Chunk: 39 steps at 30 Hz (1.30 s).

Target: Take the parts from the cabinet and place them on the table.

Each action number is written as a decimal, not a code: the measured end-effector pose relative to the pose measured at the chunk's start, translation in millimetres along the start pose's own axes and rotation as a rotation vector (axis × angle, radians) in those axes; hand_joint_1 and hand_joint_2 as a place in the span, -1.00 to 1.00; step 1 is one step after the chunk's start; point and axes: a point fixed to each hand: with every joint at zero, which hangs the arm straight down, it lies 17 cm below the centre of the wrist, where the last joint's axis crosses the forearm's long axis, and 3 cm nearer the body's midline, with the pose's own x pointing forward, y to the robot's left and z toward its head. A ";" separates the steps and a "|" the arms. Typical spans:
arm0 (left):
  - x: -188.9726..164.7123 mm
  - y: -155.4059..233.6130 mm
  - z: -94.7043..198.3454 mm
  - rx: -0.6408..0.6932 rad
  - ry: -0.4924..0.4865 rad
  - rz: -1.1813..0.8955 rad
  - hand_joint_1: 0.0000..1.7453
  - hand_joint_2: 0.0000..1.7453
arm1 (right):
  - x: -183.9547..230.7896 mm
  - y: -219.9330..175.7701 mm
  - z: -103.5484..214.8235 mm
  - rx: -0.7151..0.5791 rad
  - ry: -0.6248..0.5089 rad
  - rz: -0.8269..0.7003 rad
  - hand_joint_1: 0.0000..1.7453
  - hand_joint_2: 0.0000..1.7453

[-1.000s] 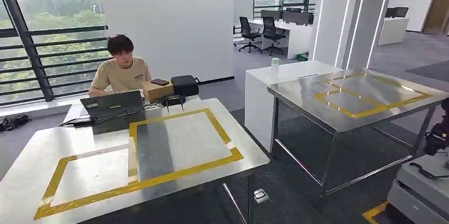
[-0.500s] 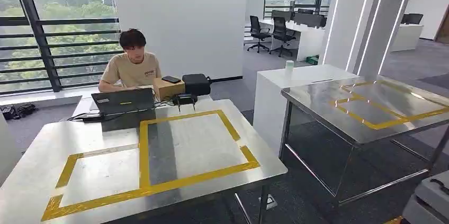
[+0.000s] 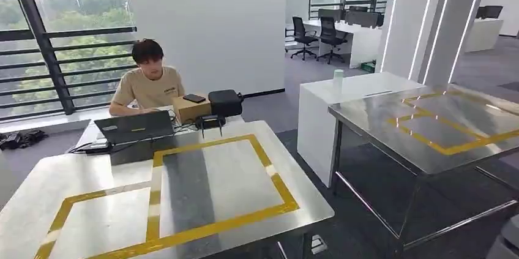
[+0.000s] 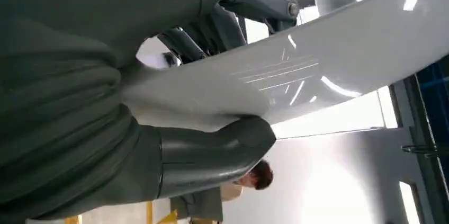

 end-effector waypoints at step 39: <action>-188.3 -9.4 -125.1 -0.115 0.193 -0.599 1.00 1.00 | 3.6 -1.4 0.1 -0.004 0.018 0.051 -1.00 1.00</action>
